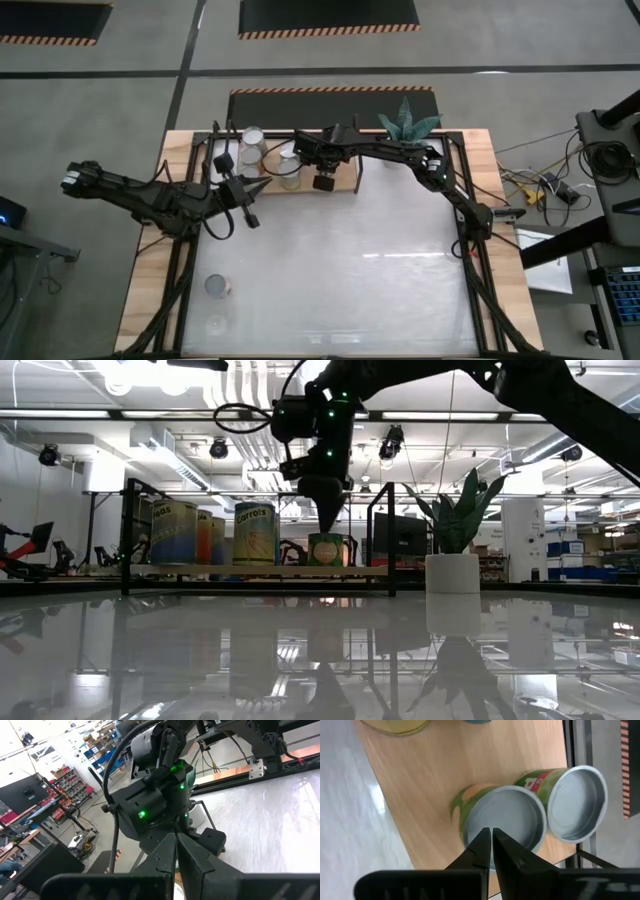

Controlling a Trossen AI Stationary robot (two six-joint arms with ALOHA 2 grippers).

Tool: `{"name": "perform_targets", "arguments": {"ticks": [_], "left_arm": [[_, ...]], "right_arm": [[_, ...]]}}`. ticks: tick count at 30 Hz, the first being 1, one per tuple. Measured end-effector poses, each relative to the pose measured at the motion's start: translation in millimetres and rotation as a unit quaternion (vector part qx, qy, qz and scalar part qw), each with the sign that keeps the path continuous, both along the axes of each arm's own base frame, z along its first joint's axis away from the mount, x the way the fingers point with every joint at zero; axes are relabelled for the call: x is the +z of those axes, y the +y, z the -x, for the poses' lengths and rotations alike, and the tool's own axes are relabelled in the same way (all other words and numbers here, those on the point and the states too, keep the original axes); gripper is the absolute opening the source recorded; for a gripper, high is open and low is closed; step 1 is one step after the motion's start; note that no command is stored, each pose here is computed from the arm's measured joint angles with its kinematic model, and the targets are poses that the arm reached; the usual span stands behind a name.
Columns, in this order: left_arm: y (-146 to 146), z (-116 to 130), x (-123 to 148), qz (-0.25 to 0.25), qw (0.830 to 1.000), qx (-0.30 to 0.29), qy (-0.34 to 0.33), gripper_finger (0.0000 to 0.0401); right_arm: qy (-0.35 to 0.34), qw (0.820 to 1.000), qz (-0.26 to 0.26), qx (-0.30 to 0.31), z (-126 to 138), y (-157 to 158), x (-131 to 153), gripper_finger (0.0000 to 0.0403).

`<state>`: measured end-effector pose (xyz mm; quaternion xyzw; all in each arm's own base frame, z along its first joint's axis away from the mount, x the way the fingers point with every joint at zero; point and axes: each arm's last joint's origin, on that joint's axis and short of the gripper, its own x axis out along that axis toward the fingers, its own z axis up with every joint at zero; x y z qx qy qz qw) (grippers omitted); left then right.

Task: Pick and place cans onto a shelf
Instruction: Put the canned peaches on the shelf, then put the canned meatballs on the shelf

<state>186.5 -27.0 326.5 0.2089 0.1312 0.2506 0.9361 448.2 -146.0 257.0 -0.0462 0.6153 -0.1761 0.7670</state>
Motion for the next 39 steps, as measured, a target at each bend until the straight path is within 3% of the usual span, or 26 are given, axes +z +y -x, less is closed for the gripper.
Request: {"name": "perform_targets", "arguments": {"ticks": [18, 23, 27, 32, 39], "left_arm": [[0.0, 0.0, 0.1, 0.0, 1.0, 0.0, 0.0, 0.0], [0.0, 0.0, 0.1, 0.0, 1.0, 0.0, 0.0, 0.0], [-0.1, 0.0, 0.1, 0.0, 1.0, 0.0, 0.0, 0.0], [-0.1, 0.0, 0.1, 0.005, 1.0, 0.001, -0.003, 0.0], [0.0, 0.0, 0.0, 0.029, 0.999, 0.005, -0.018, 0.0]], "right_arm": [[0.009, 1.0, -0.006, -0.012, 1.4, 0.2, -5.9, 0.0009], [-0.001, 1.0, -0.002, -0.009, 1.4, 0.4, 1.3, 0.0009], [-0.027, 1.0, 0.006, -0.009, 6.3, 5.0, 22.5, 0.0009], [-0.066, 0.998, 0.013, 0.01, 12.7, 32.3, 54.2, 0.0009], [-0.11, 0.99, 0.014, 0.089, 18.8, 104.1, 87.2, 0.0009]]}}
